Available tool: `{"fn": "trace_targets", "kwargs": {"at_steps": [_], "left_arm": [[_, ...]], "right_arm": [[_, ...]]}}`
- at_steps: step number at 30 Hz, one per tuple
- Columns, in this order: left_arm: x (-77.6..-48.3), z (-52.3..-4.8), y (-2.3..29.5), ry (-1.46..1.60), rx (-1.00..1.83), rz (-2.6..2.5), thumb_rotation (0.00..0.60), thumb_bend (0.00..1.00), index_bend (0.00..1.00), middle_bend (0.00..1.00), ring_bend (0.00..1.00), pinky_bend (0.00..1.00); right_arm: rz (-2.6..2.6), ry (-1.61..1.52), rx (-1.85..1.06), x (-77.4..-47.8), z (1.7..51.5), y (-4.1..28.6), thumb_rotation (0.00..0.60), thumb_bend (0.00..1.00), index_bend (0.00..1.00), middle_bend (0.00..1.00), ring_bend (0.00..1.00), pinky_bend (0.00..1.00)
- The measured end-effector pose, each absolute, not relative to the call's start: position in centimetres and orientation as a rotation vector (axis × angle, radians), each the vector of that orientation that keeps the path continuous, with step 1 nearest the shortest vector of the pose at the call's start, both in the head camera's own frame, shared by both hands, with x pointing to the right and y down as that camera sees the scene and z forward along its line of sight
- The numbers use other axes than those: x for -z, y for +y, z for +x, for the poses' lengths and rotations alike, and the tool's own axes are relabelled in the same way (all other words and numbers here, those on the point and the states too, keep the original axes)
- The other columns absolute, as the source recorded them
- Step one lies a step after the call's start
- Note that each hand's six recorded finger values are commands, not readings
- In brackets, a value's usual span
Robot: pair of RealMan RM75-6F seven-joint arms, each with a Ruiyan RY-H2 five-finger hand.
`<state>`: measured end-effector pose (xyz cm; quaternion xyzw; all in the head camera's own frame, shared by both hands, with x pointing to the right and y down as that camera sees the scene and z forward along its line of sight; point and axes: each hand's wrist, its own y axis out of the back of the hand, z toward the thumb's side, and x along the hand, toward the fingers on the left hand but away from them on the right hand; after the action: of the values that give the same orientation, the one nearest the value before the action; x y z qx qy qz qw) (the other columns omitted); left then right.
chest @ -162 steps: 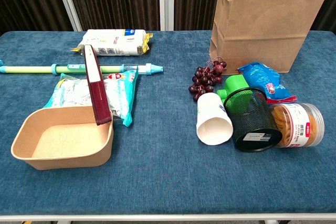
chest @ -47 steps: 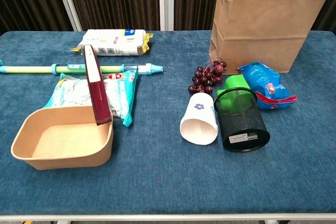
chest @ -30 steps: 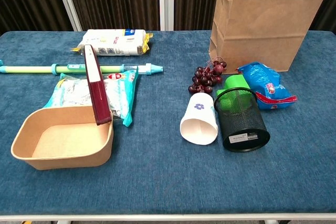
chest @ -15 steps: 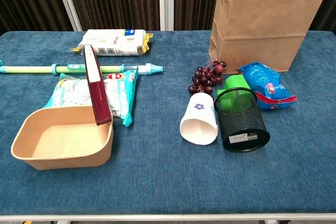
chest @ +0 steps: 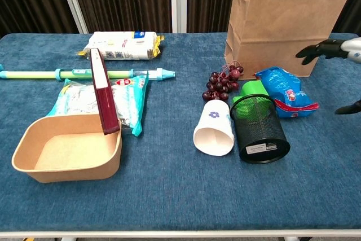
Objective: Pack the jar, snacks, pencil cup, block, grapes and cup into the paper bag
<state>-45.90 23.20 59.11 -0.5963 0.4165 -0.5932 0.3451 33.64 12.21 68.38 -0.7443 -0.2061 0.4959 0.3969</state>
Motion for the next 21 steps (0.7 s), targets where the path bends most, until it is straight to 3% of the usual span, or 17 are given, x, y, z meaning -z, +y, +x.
{"fn": "trace_targets", "kwargs": {"at_steps": [10,16,21], "left_arm": [[-59.4,-45.9,23.2,1.086,1.536,-1.559,0.6,0.04,0.22,0.17,0.13,0.14],[-59.6,-46.0,23.2,1.089,1.535,-1.565,0.6,0.04,0.22,0.17,0.13,0.14],[-59.6,-46.2,23.2,1.092,1.536,-1.564,0.6,0.04,0.22,0.17,0.13,0.14]], "right_arm": [[-1.808,-0.499,-1.222,-72.1,31.7,12.2,0.6,0.02,0.1,0.18,0.01,0.14],[-1.77,-0.498,-1.204,-73.6,31.0,12.1,0.6,0.13,0.28,0.29,0.1,0.17],[-1.707,-0.505,-1.168,-74.6,30.8,11.8,0.6,0.34,0.51,0.46,0.29,0.37]]}}
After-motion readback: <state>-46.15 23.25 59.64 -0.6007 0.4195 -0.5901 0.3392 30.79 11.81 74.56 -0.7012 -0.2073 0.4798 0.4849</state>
